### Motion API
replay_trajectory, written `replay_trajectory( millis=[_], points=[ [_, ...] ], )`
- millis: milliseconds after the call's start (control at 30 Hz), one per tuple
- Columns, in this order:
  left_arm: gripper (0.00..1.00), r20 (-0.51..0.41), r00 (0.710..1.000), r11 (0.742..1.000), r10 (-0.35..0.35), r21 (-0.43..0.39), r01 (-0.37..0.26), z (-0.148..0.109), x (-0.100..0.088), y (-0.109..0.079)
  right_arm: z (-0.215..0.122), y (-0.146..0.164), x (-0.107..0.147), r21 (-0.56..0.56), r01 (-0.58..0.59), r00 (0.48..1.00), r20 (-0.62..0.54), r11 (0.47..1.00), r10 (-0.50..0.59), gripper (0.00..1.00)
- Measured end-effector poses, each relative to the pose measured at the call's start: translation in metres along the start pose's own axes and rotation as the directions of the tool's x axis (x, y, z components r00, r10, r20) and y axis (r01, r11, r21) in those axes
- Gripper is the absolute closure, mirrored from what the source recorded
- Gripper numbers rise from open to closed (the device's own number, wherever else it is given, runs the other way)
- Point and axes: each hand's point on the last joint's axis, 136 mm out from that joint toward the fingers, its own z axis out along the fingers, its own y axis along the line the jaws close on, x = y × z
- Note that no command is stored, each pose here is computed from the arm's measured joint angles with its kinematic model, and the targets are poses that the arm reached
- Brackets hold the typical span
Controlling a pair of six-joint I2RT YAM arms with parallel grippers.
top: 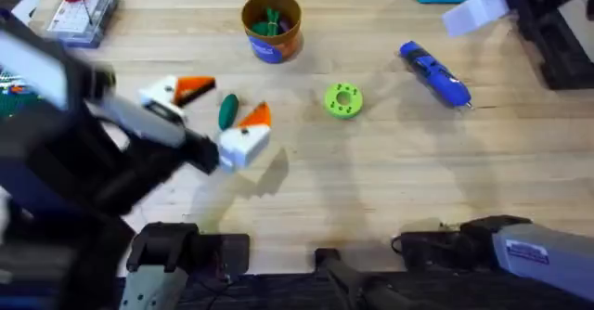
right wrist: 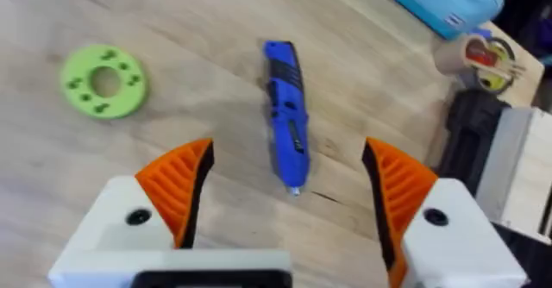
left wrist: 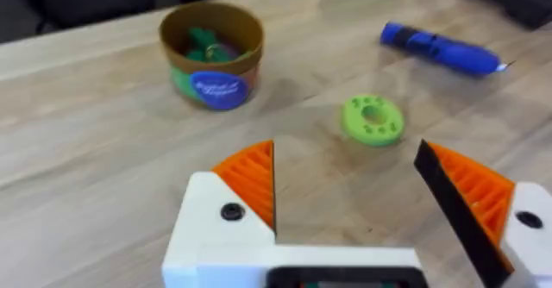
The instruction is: Pick up the gripper from the table and insert it into the empty holder that is missing its gripper. Then pick up a screw, insert it into the mounting hole, and use the screwdriver to tighten it. Finally, clean up the table by picking up the vegetable and placing it into the bucket.
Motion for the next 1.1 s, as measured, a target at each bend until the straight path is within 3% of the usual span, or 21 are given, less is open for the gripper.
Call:
replay_trajectory(
  millis=[167,367,600,733,867,1100],
  points=[
    [0.015,-0.184,0.982,0.997,-0.033,-0.074,0.019,0.003,-0.023,0.021,-0.041,0.034,-0.009,-0.101,0.006,0.990,0.137,0.995,0.008,0.007],
    [0.014,-0.298,0.952,0.994,-0.068,-0.108,0.037,0.012,-0.037,0.036,-0.079,0.052,0.000,-0.190,-0.034,0.970,0.230,0.981,0.078,0.007],
    [0.013,-0.317,0.946,0.976,-0.066,-0.218,-0.005,0.006,-0.049,0.057,-0.069,0.076,0.048,-0.248,-0.068,0.978,0.174,0.966,0.114,0.006],
    [0.015,-0.375,0.920,0.957,-0.113,-0.291,-0.001,0.007,-0.036,0.072,-0.063,0.086,0.068,-0.268,-0.081,0.985,0.125,0.960,0.118,0.006],
    [0.014,-0.478,0.854,0.941,-0.205,-0.336,0.038,0.020,-0.006,0.086,-0.060,0.091,0.082,-0.282,-0.089,0.991,0.072,0.955,0.113,0.006],
    [0.014,-0.642,0.679,0.916,-0.357,-0.383,0.119,0.052,0.056,0.101,-0.059,0.092,0.085,-0.286,-0.091,0.992,0.053,0.954,0.110,0.006]
  ],
)
